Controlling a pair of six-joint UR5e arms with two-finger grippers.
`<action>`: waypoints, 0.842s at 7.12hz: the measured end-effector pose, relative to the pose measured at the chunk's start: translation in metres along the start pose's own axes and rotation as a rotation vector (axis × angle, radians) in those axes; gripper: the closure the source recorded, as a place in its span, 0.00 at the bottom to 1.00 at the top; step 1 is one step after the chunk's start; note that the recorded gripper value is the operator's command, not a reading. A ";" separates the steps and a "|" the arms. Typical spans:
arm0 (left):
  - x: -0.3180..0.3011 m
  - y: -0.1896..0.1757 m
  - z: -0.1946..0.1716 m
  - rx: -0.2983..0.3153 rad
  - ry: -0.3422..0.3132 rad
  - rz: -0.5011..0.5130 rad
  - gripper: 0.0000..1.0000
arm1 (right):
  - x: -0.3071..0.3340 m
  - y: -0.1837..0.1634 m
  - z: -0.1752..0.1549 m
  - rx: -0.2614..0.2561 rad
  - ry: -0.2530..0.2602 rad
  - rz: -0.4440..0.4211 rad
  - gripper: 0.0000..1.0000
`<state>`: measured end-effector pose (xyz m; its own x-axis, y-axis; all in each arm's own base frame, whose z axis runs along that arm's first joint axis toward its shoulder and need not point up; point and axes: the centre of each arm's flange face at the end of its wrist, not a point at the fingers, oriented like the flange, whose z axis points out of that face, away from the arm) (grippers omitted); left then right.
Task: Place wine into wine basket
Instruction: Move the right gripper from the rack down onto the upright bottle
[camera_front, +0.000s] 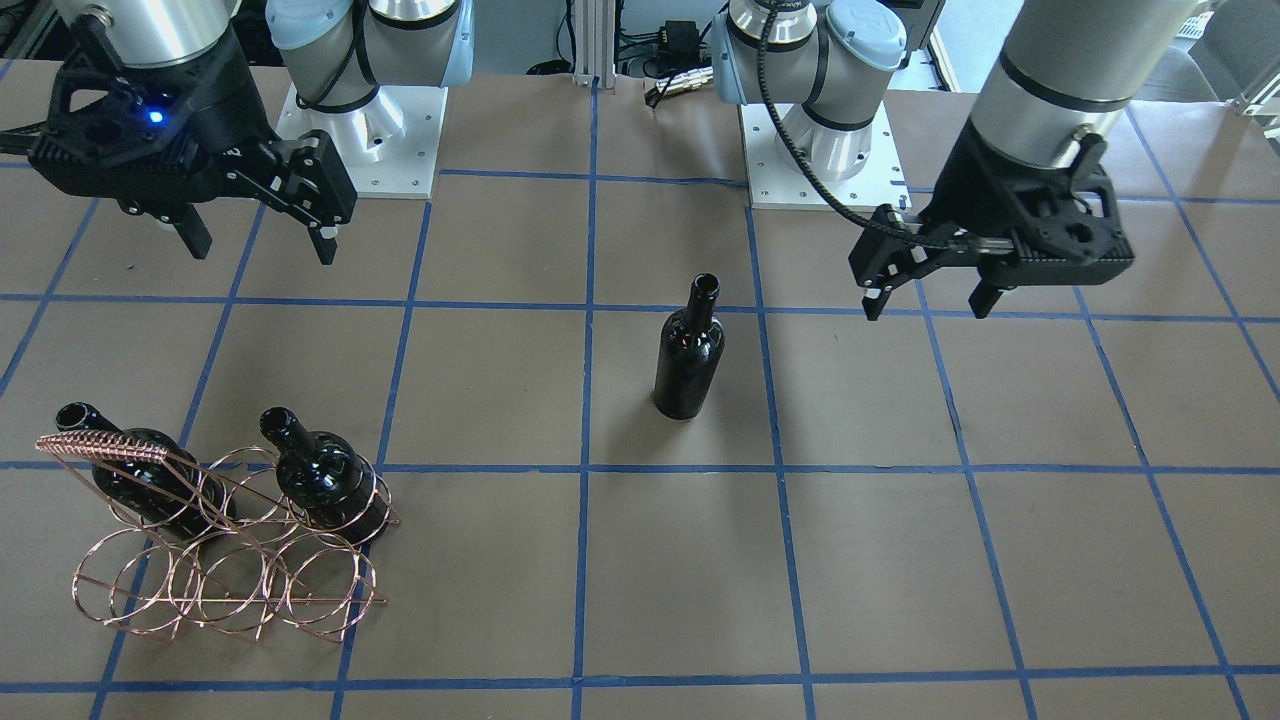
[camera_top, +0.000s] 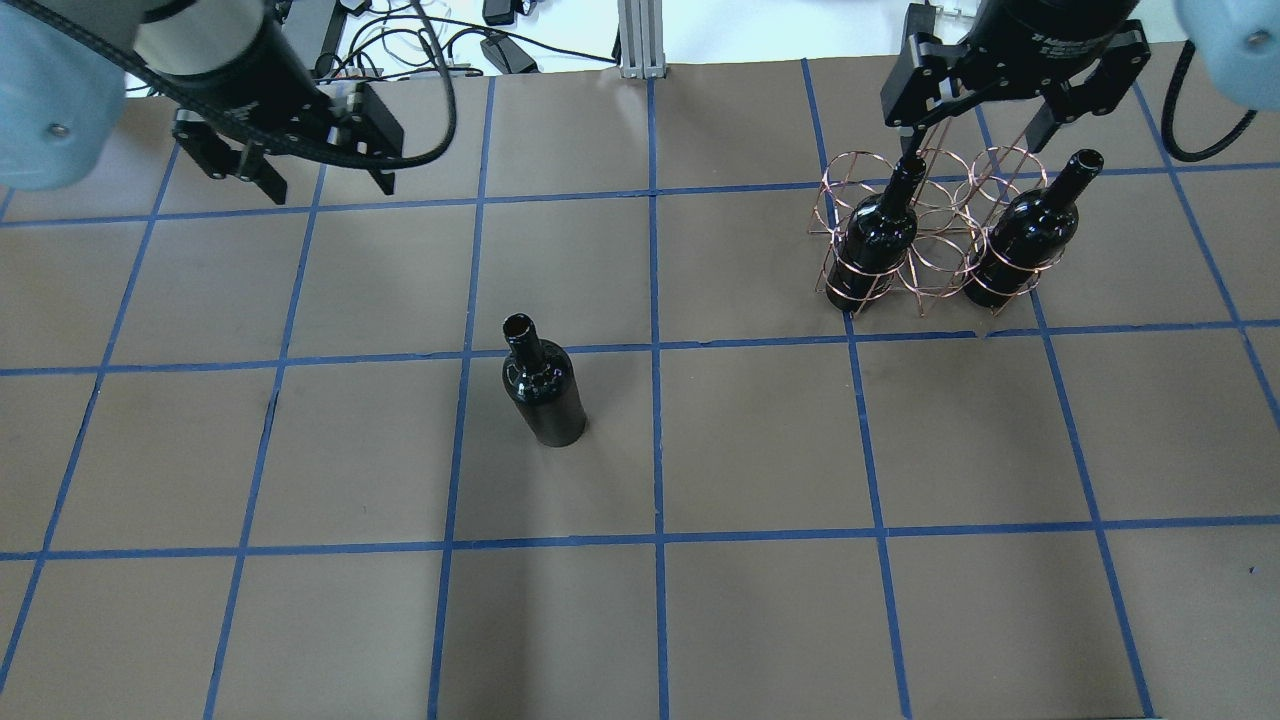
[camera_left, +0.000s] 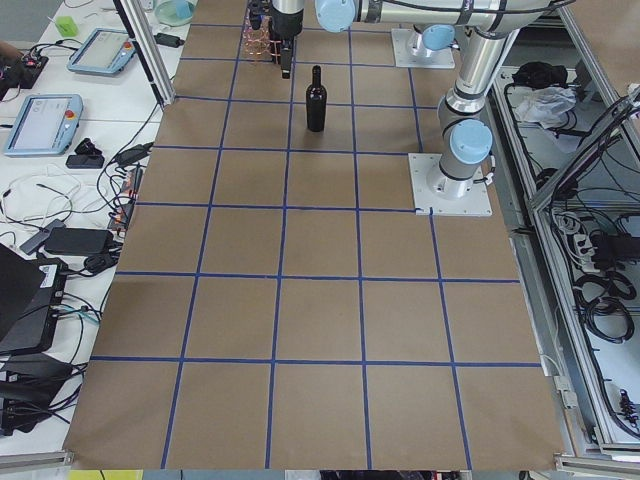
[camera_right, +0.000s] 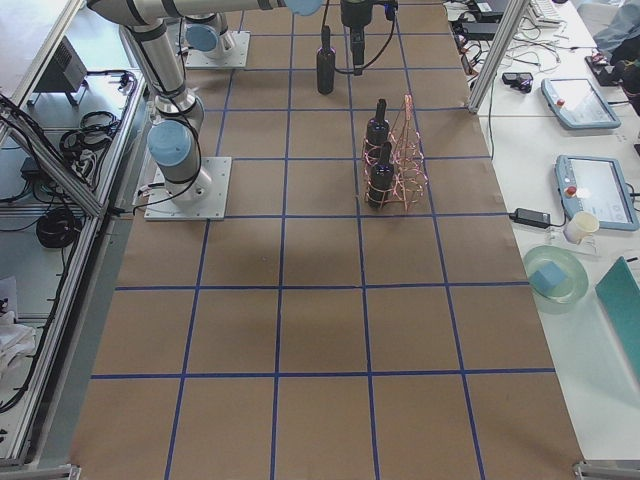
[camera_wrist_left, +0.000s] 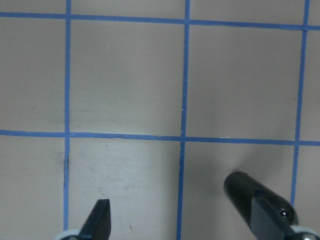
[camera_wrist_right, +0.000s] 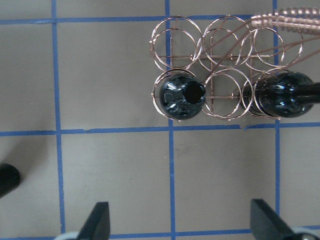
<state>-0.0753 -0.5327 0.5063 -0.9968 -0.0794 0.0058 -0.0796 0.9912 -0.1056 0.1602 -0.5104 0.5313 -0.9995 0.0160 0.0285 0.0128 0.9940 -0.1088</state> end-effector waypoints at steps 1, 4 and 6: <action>-0.028 -0.003 0.001 -0.006 -0.012 -0.024 0.00 | -0.036 0.000 0.010 -0.013 -0.002 0.019 0.00; -0.062 0.009 -0.006 -0.025 -0.043 0.027 0.00 | -0.175 0.003 0.053 -0.021 -0.014 0.110 0.00; -0.065 0.019 -0.013 -0.040 -0.049 0.048 0.00 | -0.247 0.022 0.073 -0.022 -0.022 0.161 0.00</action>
<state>-0.0123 -0.5075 0.5171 -0.9982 -0.0362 -0.0471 -0.0331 0.9973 -0.0651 0.4052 -0.5001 0.4490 -0.9849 0.1728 -0.0095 0.1730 0.9809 -0.0885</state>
